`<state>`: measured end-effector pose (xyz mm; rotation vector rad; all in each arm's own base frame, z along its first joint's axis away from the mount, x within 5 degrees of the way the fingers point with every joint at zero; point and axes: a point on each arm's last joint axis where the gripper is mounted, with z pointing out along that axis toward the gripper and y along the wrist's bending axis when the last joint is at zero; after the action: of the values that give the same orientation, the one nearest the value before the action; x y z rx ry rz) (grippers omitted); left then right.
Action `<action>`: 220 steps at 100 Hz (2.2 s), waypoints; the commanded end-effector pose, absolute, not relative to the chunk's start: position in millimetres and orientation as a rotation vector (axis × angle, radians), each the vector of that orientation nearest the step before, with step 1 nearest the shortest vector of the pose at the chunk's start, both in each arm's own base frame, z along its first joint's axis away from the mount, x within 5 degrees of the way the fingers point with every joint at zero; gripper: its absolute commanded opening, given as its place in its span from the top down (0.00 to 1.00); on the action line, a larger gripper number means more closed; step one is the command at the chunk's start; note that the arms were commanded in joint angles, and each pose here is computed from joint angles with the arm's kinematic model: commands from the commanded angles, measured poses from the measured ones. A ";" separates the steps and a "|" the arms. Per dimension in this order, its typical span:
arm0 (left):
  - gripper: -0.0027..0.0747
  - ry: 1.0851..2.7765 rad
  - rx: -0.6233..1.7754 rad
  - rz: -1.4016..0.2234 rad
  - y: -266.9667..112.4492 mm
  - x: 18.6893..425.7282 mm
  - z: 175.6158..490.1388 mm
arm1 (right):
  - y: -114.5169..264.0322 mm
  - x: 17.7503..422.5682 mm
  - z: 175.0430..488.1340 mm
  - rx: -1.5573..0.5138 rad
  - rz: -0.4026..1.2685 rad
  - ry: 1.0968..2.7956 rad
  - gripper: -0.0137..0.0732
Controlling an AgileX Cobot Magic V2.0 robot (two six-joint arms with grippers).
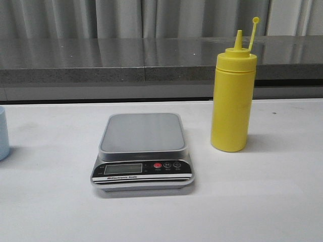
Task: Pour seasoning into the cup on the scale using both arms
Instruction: 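Move the left gripper down over the light blue cup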
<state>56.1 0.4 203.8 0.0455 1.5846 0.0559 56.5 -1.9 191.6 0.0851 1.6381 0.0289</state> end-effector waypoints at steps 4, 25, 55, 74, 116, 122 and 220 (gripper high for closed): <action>0.99 1.509 0.037 0.050 0.4 55.5 199.5 | -2.1 54.2 207.1 0.076 0.020 1.519 0.92; 0.99 1.509 0.037 0.050 0.4 55.5 199.5 | -2.1 54.2 207.1 0.076 0.020 1.519 0.92; 0.99 1.503 0.017 0.027 0.2 54.3 211.3 | -2.1 54.2 207.1 0.076 0.020 1.519 0.92; 0.99 1.588 -0.043 -0.048 -0.6 62.6 229.3 | -2.1 54.2 207.1 0.076 0.020 1.519 0.92; 0.99 1.851 -0.112 -0.128 -2.4 138.8 296.4 | -2.1 54.2 207.1 0.076 0.020 1.519 0.92; 0.99 1.907 -0.110 -0.129 -2.9 154.6 301.7 | -2.1 54.2 207.1 0.076 0.020 1.519 0.92; 0.76 2.446 -0.039 -0.056 -1.2 295.3 289.1 | -2.1 54.2 207.1 0.076 0.020 1.519 0.92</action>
<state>291.5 -1.2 267.8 -0.0222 2.5596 -0.0514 56.5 -1.9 191.6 0.0851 1.6381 0.0289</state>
